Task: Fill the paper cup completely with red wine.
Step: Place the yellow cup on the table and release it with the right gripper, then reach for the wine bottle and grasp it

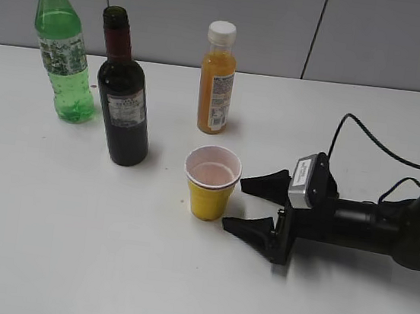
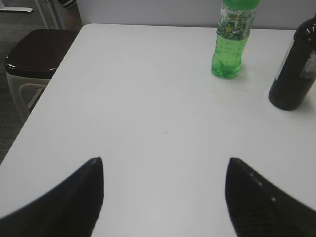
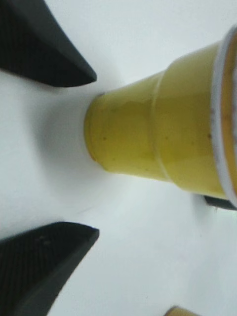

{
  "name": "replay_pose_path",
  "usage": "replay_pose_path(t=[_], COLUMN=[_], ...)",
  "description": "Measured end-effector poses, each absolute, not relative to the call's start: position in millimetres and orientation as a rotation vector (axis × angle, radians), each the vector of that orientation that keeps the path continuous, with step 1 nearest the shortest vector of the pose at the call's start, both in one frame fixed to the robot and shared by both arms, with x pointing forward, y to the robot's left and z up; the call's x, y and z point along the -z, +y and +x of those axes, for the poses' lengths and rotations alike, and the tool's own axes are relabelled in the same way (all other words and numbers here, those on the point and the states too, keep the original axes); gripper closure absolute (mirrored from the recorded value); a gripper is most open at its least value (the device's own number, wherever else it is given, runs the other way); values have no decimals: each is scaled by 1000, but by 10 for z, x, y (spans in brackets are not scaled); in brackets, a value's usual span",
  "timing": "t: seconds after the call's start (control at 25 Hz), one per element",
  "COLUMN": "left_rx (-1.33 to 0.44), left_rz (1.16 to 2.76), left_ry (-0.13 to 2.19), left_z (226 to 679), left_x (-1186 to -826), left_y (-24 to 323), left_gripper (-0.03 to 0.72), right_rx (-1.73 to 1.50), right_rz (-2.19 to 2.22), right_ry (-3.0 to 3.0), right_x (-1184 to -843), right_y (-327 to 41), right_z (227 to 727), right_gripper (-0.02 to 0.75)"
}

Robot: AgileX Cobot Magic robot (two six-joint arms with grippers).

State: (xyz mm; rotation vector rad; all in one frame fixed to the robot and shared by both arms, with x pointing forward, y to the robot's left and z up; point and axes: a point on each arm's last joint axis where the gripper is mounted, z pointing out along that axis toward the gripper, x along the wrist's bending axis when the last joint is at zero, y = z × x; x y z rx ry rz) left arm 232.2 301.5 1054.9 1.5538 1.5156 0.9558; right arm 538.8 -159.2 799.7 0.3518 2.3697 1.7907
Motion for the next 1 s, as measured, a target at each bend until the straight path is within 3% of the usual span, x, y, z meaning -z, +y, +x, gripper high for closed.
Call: replay_pose_path(t=[0.44, 0.8, 1.0], left_rx=[-956, -956, -956], left_rz=[1554, 1554, 1554], left_ry=[1516, 1516, 1516], left_z=[2322, 2322, 2322], left_x=[-10549, -10549, -10549], left_y=[3015, 3015, 3015], left_gripper=[106, 106, 106], right_rx=[-1629, -1239, -1036], right_rz=[673, 1029, 1242], right_ry=[2100, 1522, 1479], right_x=[-8351, -8733, -8765], right_y=[-1963, -2459, -2646], right_z=[5507, 5893, 5932], right_gripper=[106, 113, 120])
